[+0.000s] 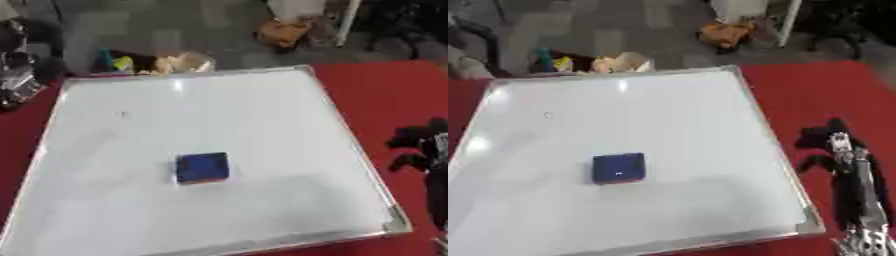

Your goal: Wipe the whiteboard clean with a brush.

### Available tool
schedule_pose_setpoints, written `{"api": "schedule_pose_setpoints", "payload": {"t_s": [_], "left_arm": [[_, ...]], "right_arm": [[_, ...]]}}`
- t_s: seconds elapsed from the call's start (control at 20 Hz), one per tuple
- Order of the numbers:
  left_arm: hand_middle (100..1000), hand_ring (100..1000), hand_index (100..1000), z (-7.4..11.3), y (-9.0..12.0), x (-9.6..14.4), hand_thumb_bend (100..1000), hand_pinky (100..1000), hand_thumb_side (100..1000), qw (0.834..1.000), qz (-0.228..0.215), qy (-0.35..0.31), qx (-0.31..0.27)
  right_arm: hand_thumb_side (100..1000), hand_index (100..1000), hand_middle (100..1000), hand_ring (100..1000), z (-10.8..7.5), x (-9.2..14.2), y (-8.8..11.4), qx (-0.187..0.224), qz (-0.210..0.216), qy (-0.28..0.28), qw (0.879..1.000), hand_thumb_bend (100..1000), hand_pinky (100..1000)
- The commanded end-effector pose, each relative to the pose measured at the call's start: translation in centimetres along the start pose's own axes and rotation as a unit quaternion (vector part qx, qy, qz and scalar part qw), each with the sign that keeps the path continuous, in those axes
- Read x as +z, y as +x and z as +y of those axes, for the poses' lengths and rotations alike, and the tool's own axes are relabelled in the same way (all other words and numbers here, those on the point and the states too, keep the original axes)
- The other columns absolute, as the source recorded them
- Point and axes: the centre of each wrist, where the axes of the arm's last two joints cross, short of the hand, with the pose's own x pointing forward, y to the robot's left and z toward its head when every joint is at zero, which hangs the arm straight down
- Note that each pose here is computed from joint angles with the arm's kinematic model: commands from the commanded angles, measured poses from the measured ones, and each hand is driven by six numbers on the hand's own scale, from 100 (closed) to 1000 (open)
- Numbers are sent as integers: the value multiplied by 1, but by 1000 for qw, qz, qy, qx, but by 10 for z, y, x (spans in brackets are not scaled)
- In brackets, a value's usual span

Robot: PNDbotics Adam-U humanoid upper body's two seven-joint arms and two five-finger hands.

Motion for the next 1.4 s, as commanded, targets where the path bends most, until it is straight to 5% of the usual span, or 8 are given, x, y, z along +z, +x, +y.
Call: {"api": "schedule_pose_setpoints", "payload": {"t_s": [0.05,0.6,1.0,1.4], "left_arm": [[648,802,790,6,8,-14,646,524,541,995,-1,-53,-79],[696,787,810,-47,28,-75,633,568,493,957,-40,-186,-218],[683,771,808,-96,21,-96,647,549,465,939,-29,-255,-230],[653,754,787,-119,11,-97,641,519,438,930,-18,-282,-235]], "right_arm": [[950,610,506,587,-3,-5,9,4,-18,10,1000,100,329],[948,610,506,587,-1,-6,10,0,-21,21,1000,100,329],[946,610,505,586,1,-6,10,-5,-22,25,999,100,329],[949,610,505,586,2,-6,10,-7,-21,26,999,100,329]]}}
